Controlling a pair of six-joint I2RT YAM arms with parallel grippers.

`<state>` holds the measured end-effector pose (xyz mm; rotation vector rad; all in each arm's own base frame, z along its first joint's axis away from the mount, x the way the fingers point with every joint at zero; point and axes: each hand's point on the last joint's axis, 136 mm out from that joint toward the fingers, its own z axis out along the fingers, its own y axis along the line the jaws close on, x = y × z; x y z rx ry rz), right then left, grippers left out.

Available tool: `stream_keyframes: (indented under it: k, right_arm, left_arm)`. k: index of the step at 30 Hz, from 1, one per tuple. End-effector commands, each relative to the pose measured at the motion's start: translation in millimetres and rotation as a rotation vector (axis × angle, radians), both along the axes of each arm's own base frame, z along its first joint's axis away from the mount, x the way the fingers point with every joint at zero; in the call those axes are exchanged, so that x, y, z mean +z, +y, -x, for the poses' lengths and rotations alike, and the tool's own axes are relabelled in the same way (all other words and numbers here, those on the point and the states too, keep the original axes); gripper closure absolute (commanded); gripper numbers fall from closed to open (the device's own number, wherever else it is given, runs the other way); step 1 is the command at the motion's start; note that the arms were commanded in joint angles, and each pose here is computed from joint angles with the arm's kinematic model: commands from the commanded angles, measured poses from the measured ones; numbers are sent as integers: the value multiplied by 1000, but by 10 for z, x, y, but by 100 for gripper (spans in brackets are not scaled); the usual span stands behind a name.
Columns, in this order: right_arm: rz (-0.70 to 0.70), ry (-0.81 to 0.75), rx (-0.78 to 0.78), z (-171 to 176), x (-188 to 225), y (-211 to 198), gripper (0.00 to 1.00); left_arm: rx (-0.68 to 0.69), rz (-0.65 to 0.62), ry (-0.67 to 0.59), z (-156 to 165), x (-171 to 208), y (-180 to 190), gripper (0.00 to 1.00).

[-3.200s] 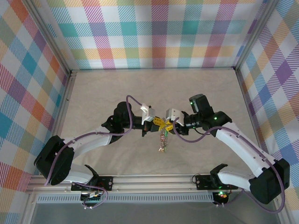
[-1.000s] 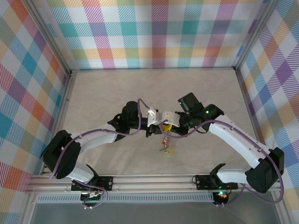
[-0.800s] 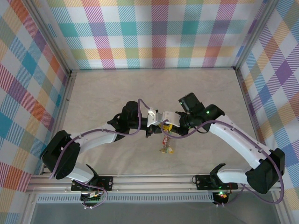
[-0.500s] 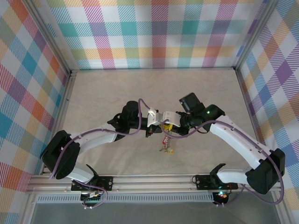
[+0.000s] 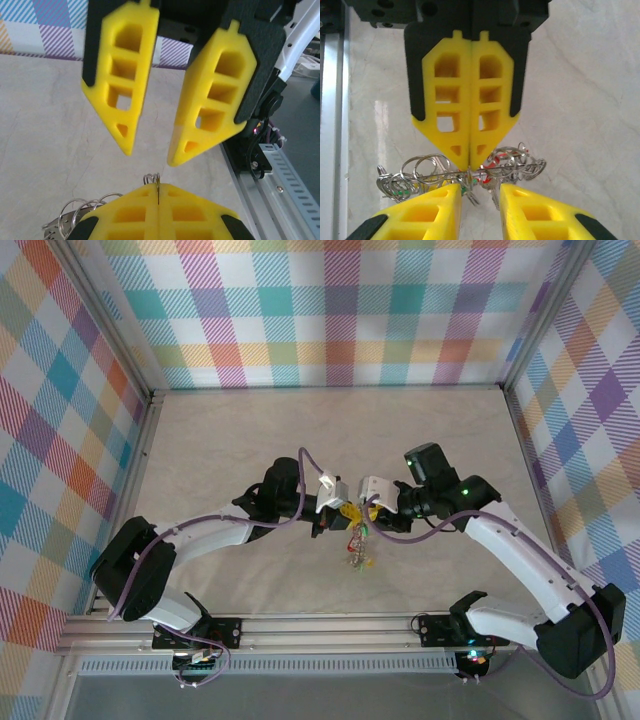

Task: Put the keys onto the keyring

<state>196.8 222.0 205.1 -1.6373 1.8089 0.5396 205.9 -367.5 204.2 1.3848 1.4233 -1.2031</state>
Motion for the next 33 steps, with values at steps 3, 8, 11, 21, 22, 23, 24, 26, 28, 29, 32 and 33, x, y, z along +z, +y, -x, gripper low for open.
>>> stream_keyframes:
  k: [3,8,11,21,22,23,24,26,28,29,32,33]
  right_arm:
    - [-57,53,31,126,16,51,73]
    - [-12,99,40,131,-77,25,87]
    - [-5,100,41,133,-118,12,84]
    - [-67,92,27,125,-68,47,80]
    - [-75,87,23,111,-61,57,80]
    - [-84,82,20,98,-51,69,81]
    - [-95,81,19,88,-41,81,83]
    - [-118,84,18,75,-21,116,86]
    - [-143,90,21,65,-4,155,89]
    - [-155,88,23,59,8,172,91]
    - [-196,83,32,39,66,226,93]
    - [-209,83,37,38,89,245,93]
  left_arm:
    - [-18,94,-41,0,272,-11,100]
    - [-6,124,-51,-5,338,0,100]
    - [11,139,-63,-27,375,9,100]
    - [39,190,-75,-74,477,14,100]
    - [41,195,-76,-80,490,17,100]
    - [41,198,-76,-76,495,16,100]
    - [39,206,-77,-75,516,16,100]
    - [36,231,-83,-64,571,17,100]
    - [34,247,-83,-63,619,14,100]
    - [36,251,-85,-69,632,11,100]
    - [40,262,-84,-80,654,6,100]
    - [41,266,-81,-82,657,3,100]
